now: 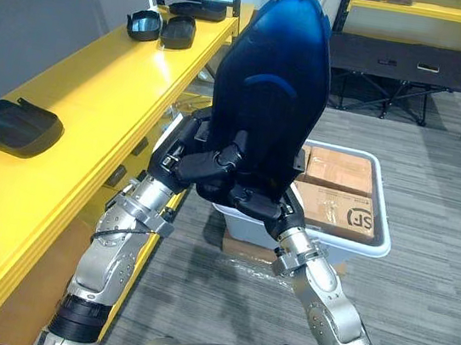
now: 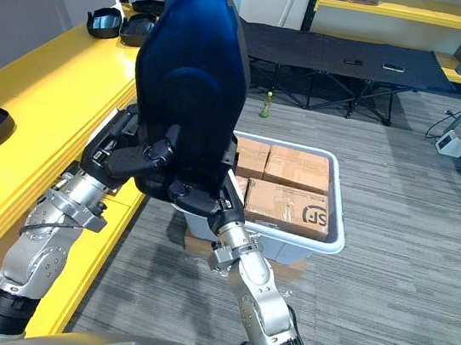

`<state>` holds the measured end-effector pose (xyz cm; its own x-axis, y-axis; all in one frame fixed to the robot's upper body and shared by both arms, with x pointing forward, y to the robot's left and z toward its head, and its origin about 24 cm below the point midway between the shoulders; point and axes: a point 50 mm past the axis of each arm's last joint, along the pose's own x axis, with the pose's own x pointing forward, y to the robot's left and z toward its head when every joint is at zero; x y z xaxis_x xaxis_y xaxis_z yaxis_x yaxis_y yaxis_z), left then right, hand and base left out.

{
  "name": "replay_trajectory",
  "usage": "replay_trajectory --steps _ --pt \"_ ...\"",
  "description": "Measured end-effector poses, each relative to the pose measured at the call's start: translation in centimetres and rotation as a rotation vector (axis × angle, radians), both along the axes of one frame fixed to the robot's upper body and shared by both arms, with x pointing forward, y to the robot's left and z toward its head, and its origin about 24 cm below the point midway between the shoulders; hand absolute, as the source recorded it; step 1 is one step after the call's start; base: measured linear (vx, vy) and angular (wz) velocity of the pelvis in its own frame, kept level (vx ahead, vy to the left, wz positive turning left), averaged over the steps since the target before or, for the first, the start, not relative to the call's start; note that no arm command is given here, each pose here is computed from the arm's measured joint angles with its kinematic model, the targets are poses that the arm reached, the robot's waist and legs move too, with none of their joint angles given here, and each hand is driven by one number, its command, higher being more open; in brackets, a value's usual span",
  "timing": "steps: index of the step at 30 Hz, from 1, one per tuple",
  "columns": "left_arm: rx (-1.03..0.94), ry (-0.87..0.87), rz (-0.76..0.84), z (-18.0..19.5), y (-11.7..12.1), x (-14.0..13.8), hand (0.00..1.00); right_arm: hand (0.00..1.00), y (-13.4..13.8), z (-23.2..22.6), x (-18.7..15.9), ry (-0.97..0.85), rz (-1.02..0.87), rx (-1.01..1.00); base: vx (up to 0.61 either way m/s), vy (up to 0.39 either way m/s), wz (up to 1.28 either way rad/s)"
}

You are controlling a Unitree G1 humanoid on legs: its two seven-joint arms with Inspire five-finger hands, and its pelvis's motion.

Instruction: Walk over and take three plastic housings, then place them on the shelf

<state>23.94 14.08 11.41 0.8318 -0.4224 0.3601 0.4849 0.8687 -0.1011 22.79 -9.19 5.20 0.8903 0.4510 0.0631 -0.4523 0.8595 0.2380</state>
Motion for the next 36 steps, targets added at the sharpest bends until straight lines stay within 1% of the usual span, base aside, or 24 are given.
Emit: replay_trajectory --steps 1,2,3,4,8,11,13,17,21,23,25,27,29,30,31,35,36 --pt "-0.003 -0.002 0.012 -0.1 -0.1 -0.1 0.0 1.0 0.0 0.0 0.0 -0.001 0.0 -0.003 0.0 0.0 0.0" --pt "-0.004 -0.004 0.021 -0.1 -0.1 -0.2 0.0 1.0 0.0 0.0 0.0 -0.003 0.001 -0.006 0.0 0.0 0.0" --pt "-0.047 0.034 0.127 -1.1 0.0 -0.2 0.0 1.0 0.6 0.0 -0.2 -0.01 0.03 -0.011 0.0 0.0 0.0" --pt "-0.062 0.061 0.161 -1.5 0.3 -0.2 0.0 1.0 0.8 -0.1 -0.3 -0.008 0.041 -0.011 0.0 0.0 0.0" --pt "-0.112 0.103 0.238 -2.6 0.8 -0.4 0.0 1.0 1.1 -0.2 -0.5 -0.005 0.063 -0.018 0.0 0.0 0.0" --pt "-0.097 0.109 0.436 -3.2 1.3 -0.8 0.0 1.0 1.3 -0.5 -0.6 0.01 0.068 -0.024 0.0 0.0 0.01" --pt "-0.087 0.126 0.516 -3.7 1.6 -0.8 0.0 1.0 1.4 -0.8 -0.6 0.029 0.072 -0.034 0.0 0.0 0.0" --pt "-0.108 0.171 0.644 -4.7 2.6 -0.7 0.0 1.0 1.9 -1.1 -0.9 0.047 0.082 -0.044 0.0 0.0 0.0" --pt "-0.074 0.16 0.75 -4.9 3.2 -0.9 0.0 1.0 2.2 -1.4 -0.8 0.062 0.073 -0.029 0.0 0.0 0.0" --pt "-0.043 0.147 0.83 -5.0 3.7 -1.0 0.0 1.0 2.3 -1.3 -0.7 0.053 0.058 -0.04 0.0 0.0 0.0" --pt "0.006 0.127 0.937 -5.0 4.8 -1.2 0.0 1.0 1.9 -1.0 -0.3 0.053 0.004 -0.01 0.0 0.0 0.0" --pt "0.026 0.113 0.998 -4.9 5.6 -1.4 0.0 1.0 1.4 -0.9 0.0 0.061 -0.025 0.017 0.0 0.0 0.0" --pt "0.029 0.102 1.079 -4.7 7.0 -1.7 0.0 1.0 0.5 -1.1 0.2 0.093 -0.053 0.076 0.0 0.0 0.0" --pt "0.027 0.101 1.095 -4.7 7.4 -1.8 0.0 1.0 0.3 -1.2 0.2 0.105 -0.05 0.1 0.0 0.0 0.0" --pt "-0.001 0.102 1.114 -4.7 8.3 -2.2 0.0 1.0 -0.3 -1.7 0.2 0.145 -0.019 0.196 0.0 0.0 0.0" --pt "-0.135 0.11 1.04 -4.9 8.7 -2.8 0.0 1.0 -1.2 -1.7 -0.3 0.157 0.05 0.402 0.0 0.0 0.0" --pt "-0.157 0.11 1.018 -4.9 8.7 -2.8 0.0 1.0 -1.4 -1.5 -0.2 0.147 0.051 0.421 0.0 0.0 0.0"
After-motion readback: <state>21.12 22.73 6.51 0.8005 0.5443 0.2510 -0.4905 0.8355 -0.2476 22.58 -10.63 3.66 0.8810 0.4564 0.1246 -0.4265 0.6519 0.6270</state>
